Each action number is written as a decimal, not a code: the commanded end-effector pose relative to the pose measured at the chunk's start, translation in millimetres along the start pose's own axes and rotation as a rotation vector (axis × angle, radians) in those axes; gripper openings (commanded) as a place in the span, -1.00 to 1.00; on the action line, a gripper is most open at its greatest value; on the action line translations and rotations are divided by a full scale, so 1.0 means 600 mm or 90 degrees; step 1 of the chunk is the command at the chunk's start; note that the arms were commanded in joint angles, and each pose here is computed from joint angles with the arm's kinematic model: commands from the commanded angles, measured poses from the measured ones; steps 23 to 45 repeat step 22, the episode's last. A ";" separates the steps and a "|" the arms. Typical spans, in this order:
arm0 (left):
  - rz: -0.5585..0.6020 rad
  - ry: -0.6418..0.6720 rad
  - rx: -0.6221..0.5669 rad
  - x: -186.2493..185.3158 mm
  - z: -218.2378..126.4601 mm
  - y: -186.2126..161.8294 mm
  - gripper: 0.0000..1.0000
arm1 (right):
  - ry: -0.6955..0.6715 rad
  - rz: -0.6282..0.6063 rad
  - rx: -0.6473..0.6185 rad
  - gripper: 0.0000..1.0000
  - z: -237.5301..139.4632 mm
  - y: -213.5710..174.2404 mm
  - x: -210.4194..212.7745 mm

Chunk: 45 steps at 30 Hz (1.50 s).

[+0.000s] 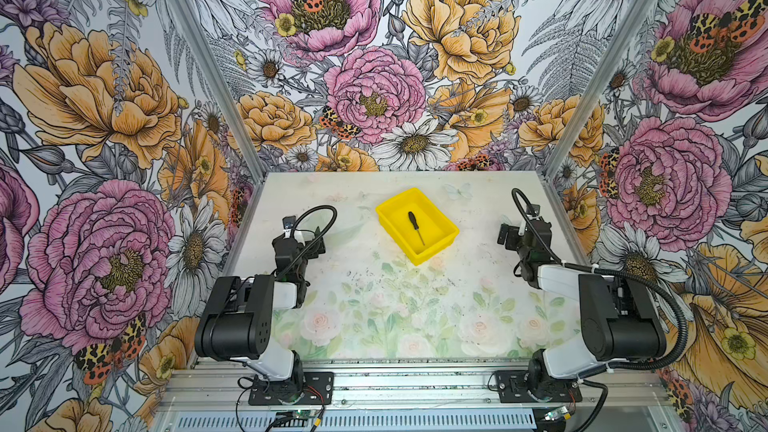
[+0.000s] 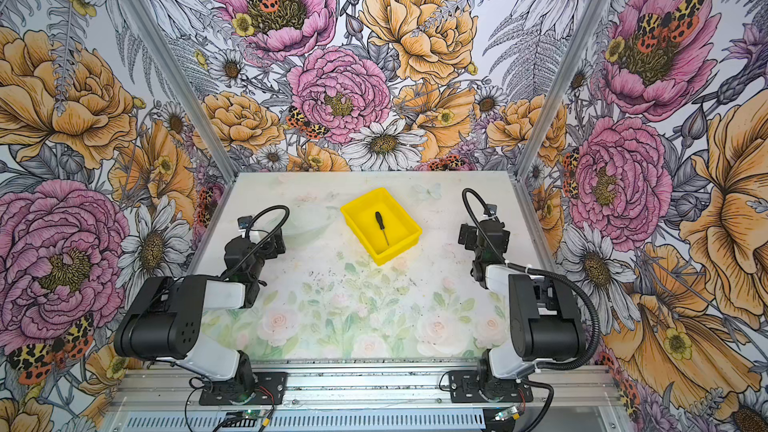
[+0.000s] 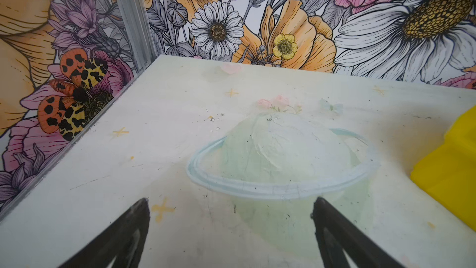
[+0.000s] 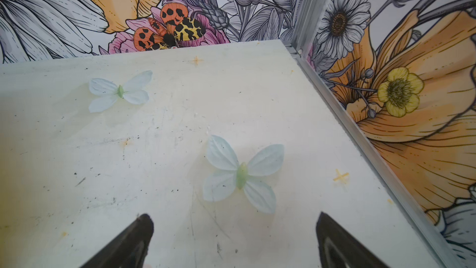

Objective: Put the screwdriver in the bin

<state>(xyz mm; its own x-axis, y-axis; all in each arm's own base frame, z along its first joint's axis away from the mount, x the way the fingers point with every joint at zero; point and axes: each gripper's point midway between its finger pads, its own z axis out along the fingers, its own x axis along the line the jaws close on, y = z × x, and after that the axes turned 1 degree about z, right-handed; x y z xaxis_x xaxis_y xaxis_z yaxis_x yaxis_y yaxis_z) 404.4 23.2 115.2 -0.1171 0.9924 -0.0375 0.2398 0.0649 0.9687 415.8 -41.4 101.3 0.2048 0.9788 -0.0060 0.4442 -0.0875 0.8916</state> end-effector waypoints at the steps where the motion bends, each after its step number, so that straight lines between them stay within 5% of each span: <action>1: 0.011 -0.020 -0.034 -0.011 -0.004 0.021 0.97 | 0.049 -0.020 -0.031 0.99 0.000 0.019 0.025; 9: 0.011 -0.020 -0.034 -0.011 -0.004 0.021 0.97 | 0.168 -0.063 -0.131 0.99 -0.043 -0.001 0.069; 45: 0.015 -0.019 -0.035 -0.013 -0.003 0.023 0.97 | 0.128 -0.036 -0.117 0.99 -0.036 0.001 0.049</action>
